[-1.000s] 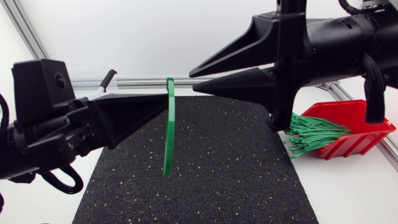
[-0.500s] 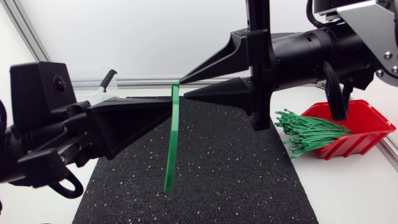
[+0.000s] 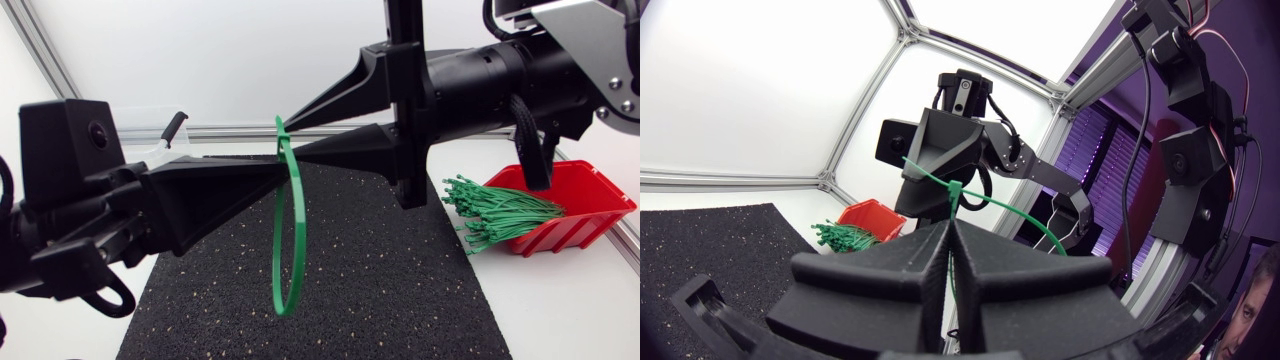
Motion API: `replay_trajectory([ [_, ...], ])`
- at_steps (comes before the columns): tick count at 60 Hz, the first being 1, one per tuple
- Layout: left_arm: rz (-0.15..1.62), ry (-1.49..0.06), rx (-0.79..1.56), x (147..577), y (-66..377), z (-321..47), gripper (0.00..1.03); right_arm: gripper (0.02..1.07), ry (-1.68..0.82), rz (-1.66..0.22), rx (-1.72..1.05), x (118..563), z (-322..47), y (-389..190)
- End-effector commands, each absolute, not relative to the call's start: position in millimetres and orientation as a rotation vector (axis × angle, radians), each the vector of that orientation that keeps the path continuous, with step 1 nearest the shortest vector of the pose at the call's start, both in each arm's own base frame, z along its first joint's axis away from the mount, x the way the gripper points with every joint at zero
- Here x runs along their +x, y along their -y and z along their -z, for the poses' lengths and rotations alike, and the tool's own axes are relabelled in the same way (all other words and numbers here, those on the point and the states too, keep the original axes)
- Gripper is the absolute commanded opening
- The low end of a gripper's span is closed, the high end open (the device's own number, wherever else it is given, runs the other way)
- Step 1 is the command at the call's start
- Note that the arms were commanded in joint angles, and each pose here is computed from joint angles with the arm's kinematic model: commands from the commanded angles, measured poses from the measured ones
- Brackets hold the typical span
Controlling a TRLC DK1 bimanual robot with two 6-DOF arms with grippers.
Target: Take a green cable tie from the red box, thread the tail through the head to close it, then place it in the transparent bin on the left.
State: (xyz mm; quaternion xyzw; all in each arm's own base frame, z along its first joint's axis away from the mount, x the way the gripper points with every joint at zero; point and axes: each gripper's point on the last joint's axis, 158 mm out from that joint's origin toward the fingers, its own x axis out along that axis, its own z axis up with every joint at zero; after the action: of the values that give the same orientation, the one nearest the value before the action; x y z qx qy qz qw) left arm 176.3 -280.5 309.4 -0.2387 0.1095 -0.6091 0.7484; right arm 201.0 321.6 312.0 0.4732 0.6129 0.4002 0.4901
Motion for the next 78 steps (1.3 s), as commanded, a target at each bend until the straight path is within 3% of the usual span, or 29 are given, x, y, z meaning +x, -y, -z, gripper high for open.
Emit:
replay_trajectory([
  [1,1.338,-0.217,-0.505,178,280,-313,0.04,0.33,-1.467,-0.958,1.178,212,-318,-320],
  [17,1.340,-0.221,-0.508,178,281,-313,0.04,0.33,-1.450,-0.914,1.207,227,-307,-311],
  [38,1.337,-0.219,-0.507,180,281,-314,0.04,0.33,-1.468,-0.982,1.164,202,-322,-321],
  [66,1.339,-0.219,-0.508,179,281,-314,0.04,0.32,-1.467,-0.998,1.155,203,-325,-326],
  [71,1.338,-0.219,-0.507,179,281,-314,0.04,0.22,-1.462,-0.998,1.156,205,-325,-327],
  [78,1.340,-0.221,-0.508,179,281,-314,0.04,0.21,-1.460,-0.998,1.155,206,-325,-327],
])
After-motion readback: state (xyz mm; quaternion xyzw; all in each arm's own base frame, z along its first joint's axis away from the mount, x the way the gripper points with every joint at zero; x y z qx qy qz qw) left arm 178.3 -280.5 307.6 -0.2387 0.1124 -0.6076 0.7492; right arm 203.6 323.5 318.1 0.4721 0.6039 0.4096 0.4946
